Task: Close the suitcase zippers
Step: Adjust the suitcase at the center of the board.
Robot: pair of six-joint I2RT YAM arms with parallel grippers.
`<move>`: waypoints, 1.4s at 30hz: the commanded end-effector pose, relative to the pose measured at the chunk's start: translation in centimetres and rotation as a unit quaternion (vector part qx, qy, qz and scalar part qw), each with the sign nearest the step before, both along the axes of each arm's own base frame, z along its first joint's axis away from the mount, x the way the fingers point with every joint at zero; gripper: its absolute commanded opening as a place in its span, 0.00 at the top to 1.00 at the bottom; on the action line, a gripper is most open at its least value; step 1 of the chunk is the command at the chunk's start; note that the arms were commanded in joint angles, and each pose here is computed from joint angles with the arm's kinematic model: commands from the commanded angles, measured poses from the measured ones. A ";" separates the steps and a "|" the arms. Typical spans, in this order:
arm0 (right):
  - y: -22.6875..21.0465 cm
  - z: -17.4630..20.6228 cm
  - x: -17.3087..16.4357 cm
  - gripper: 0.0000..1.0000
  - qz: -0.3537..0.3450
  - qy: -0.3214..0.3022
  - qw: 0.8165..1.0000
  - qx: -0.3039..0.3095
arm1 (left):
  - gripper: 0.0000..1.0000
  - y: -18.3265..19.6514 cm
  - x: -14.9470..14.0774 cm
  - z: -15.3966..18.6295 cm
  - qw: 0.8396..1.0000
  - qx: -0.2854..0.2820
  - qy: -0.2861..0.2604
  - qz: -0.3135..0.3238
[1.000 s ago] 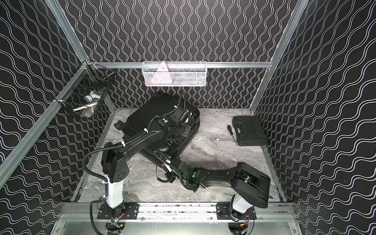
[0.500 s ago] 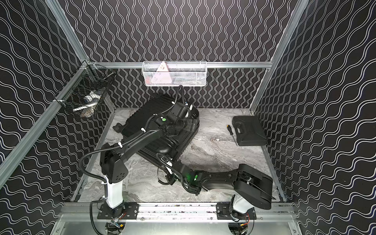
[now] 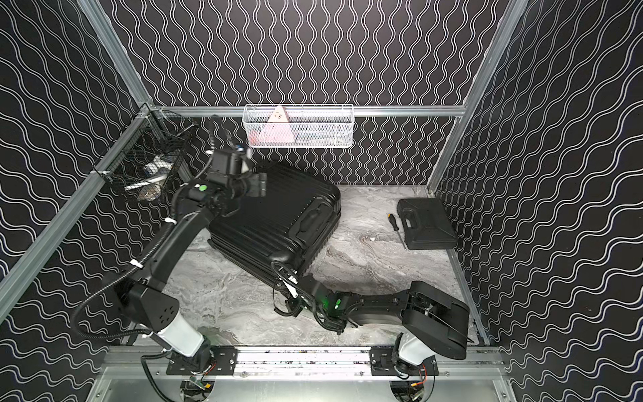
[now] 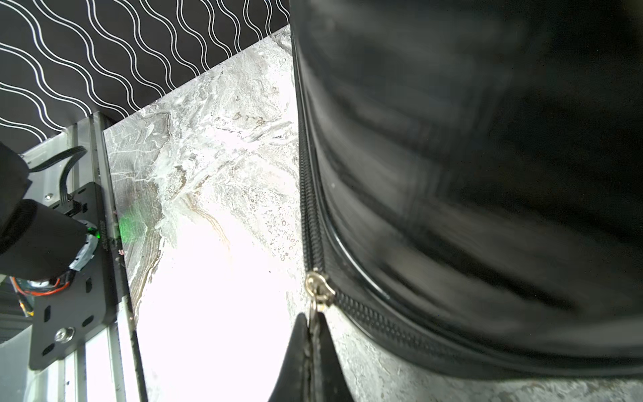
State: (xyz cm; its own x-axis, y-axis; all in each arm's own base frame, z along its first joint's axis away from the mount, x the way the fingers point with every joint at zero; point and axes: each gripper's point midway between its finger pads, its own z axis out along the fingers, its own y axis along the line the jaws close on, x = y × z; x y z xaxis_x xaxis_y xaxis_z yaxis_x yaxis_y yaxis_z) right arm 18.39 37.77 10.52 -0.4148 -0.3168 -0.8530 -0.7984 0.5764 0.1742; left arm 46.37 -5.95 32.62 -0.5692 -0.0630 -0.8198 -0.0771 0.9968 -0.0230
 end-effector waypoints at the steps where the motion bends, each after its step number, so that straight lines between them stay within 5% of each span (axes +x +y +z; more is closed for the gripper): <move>1: -0.1 -0.6 -0.8 1.00 0.003 0.040 0.999 0.002 | 0.19 6.5 -1.1 -1.8 0.996 0.014 0.029 0.080; 6: -0.2 -0.6 -0.7 1.00 -0.001 0.041 0.999 0.003 | 0.31 14.1 -2.6 -4.1 0.982 0.019 0.057 0.179; 11: -0.3 -0.6 -0.6 1.00 -0.004 0.041 0.999 0.002 | 0.44 16.8 -3.4 -6.6 0.974 0.018 0.086 0.207; 22: -1.0 -0.6 -0.2 1.00 -0.016 0.033 0.999 -0.001 | 0.65 13.9 -3.2 -11.1 0.977 0.000 0.185 0.102; 42: -8.2 -1.3 2.7 1.00 -0.114 0.012 0.992 -0.053 | 0.64 4.6 -9.5 -10.8 0.956 -0.102 0.256 -0.101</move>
